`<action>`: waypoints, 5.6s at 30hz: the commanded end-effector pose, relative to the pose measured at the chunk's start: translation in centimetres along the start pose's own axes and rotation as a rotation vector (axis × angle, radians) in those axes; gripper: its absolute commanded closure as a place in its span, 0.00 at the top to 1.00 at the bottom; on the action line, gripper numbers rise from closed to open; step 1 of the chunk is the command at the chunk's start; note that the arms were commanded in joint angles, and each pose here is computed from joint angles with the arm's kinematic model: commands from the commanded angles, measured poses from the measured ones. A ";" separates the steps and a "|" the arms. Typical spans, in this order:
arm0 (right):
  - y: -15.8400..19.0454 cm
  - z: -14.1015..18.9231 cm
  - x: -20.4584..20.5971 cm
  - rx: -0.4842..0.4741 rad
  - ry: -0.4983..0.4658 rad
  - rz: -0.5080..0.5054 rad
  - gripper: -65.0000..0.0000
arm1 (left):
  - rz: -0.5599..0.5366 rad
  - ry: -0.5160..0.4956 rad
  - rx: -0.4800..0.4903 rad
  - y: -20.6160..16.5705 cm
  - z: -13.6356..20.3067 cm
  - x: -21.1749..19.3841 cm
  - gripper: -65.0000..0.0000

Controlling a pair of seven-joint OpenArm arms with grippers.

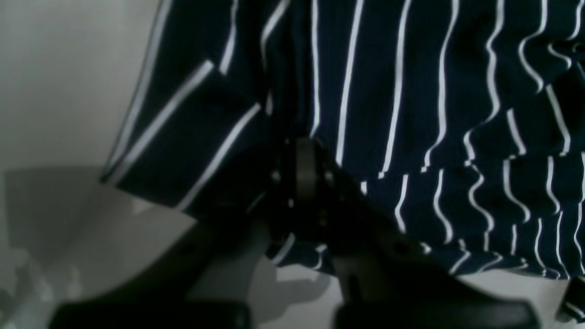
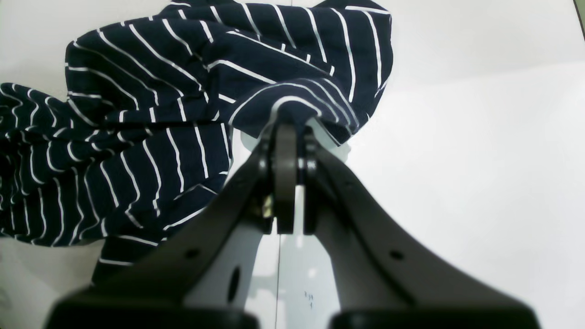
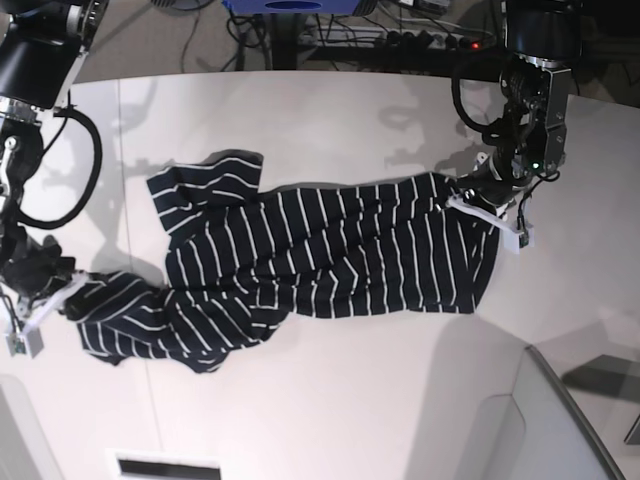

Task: Layout the t-shirt on the table in an organized manner, then fold the t-shirt properly
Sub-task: 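Adjust the left gripper's grip along the shirt edge, right gripper holding, then lift and pull the shirt with both grippers to spread it flat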

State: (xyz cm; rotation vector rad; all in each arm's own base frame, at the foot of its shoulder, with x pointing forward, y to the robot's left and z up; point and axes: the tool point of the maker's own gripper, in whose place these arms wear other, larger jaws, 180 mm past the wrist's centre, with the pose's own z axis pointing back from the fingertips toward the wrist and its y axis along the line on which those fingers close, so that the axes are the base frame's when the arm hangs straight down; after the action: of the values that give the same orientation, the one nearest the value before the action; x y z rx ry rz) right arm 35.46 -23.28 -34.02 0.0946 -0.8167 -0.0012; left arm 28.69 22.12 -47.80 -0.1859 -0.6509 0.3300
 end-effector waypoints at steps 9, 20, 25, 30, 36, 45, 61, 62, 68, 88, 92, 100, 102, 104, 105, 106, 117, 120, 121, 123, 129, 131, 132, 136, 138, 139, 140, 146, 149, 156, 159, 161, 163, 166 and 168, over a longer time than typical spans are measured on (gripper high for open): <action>-0.2 0.5 2.0 -0.004 -0.060 0.015 0.00 | -0.014 -0.047 -0.034 -1.3 0.3 1.6 0.44; -0.3 0.4 1.9 -0.003 -0.058 0.013 0.00 | -0.005 -0.061 -0.059 -2.8 0.2 1.9 0.49; -0.3 0.4 1.9 -0.003 -0.057 0.012 0.00 | 0.012 -0.059 -0.077 -3.8 -0.1 1.6 0.48; -0.3 0.4 1.9 -0.003 -0.057 0.012 0.00 | 0.014 -0.064 -0.081 -4.0 0.0 1.7 0.19; -0.3 0.4 1.9 -0.003 -0.057 0.012 0.00 | 0.021 -0.064 -0.078 -3.8 0.1 1.7 0.05; -0.3 0.4 1.8 -0.003 -0.055 0.011 0.00 | 0.006 -0.108 -0.106 -4.8 1.0 3.1 0.00; -0.2 0.3 1.8 -0.002 -0.055 0.013 0.00 | -0.023 -0.104 -0.138 -6.2 2.1 3.9 0.00; -0.2 0.3 1.8 -0.002 -0.055 0.013 0.00 | -0.023 -0.103 -0.135 -6.1 2.1 3.8 0.00; -0.2 0.3 1.8 -0.002 -0.053 0.013 0.00 | -0.022 -0.103 -0.136 -6.1 2.0 3.8 0.08; -0.2 0.3 1.7 -0.003 -0.048 0.013 0.00 | 0.052 -0.133 -0.096 -4.0 2.2 4.7 0.15; -0.2 0.3 1.7 -0.003 -0.048 0.013 0.00 | 0.052 -0.134 -0.095 -4.0 2.2 4.7 0.45; -0.2 0.3 1.7 -0.003 -0.048 0.013 0.00 | 0.057 -0.124 -0.089 -3.8 2.0 4.4 0.65; -0.2 0.3 1.6 -0.003 -0.047 0.013 0.00 | 0.066 -0.119 -0.084 -3.6 1.5 4.6 0.57; -0.3 0.3 1.6 -0.003 -0.045 0.012 0.00 | 0.077 -0.100 -0.075 -3.3 0.8 4.4 0.52; -0.3 0.3 1.6 -0.003 -0.045 0.012 0.00 | 0.081 -0.092 -0.072 -3.2 0.5 4.2 0.50; -0.3 0.3 1.6 -0.003 -0.045 0.012 0.00 | 0.085 -0.082 -0.069 -3.1 0.3 3.9 0.49; -0.3 0.3 1.6 -0.003 -0.047 0.012 0.00 | 0.095 -0.080 -0.081 -4.0 -0.1 3.9 0.16; -0.3 0.3 1.6 -0.003 -0.048 0.012 0.00 | 0.095 -0.080 -0.081 -4.0 -0.1 3.9 0.00; -0.3 0.3 1.6 -0.003 -0.048 0.012 0.00 | 0.094 -0.079 -0.082 -4.0 -0.1 3.8 0.00; -0.3 0.3 1.6 -0.003 -0.048 0.012 0.00 | 0.094 -0.080 -0.080 -3.9 -0.1 3.9 0.00; -0.3 0.1 1.4 -0.002 -0.040 0.008 0.00 | 0.096 -0.089 -0.085 -3.9 0.1 4.4 0.00; -0.5 -0.1 0.9 -0.002 -0.027 0.000 0.00 | 0.077 -0.133 -0.105 -4.7 1.0 6.0 0.00; -0.6 -0.1 0.9 -0.004 -0.028 0.000 0.00 | 0.064 -0.151 -0.119 -5.3 1.6 6.6 0.00; -0.6 0.9 0.5 -0.015 -0.037 0.018 0.00 | 0.005 -0.227 -0.185 -8.1 4.5 9.7 0.00; -0.1 1.8 0.6 -0.019 -0.055 0.044 0.00 | -0.002 -0.290 -0.195 -8.4 6.1 11.6 0.00; 0.0 2.2 0.7 -0.021 -0.063 0.053 0.00 | 0.000 -0.316 -0.195 -8.3 6.9 12.1 0.00; 0.2 2.6 0.7 -0.022 -0.071 0.061 0.00 | -0.001 -0.349 -0.194 -8.2 7.7 13.0 0.00; 0.3 4.5 1.6 -0.044 -0.120 0.101 0.00 | 0.023 -0.473 -0.160 -6.5 10.6 16.6 0.00; 0.6 5.2 2.2 -0.048 -0.143 0.117 0.00 | 0.046 -0.510 -0.133 -5.1 11.5 17.6 0.00; 0.6 5.4 -1.4 -0.047 -0.065 0.117 0.00 | 0.107 -0.508 -0.009 0.5 12.7 15.9 0.00; 0.6 5.6 -4.1 -0.044 -0.005 0.111 0.00 | 0.084 -0.474 0.043 2.6 13.2 14.5 0.00; 0.5 5.9 -5.7 -0.043 0.018 0.108 0.00 | 0.069 -0.448 0.070 3.7 13.4 13.5 0.00; 0.6 6.3 -7.0 -0.038 0.005 0.105 0.00 | 0.048 -0.426 0.092 4.6 13.6 12.8 0.00; 0.7 7.0 -9.0 -0.034 0.001 0.102 0.00 | 0.028 -0.403 0.113 5.4 13.9 12.0 0.00; 0.3 7.7 -10.0 -0.045 0.011 0.099 0.00 | 0.024 -0.391 0.118 5.6 13.9 11.5 0.00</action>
State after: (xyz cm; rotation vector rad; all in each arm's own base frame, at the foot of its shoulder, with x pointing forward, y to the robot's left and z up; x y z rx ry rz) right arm 22.12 -22.75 -37.53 0.0297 -0.7496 0.0662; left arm 26.52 31.99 -33.67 -0.0258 -0.9544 0.4529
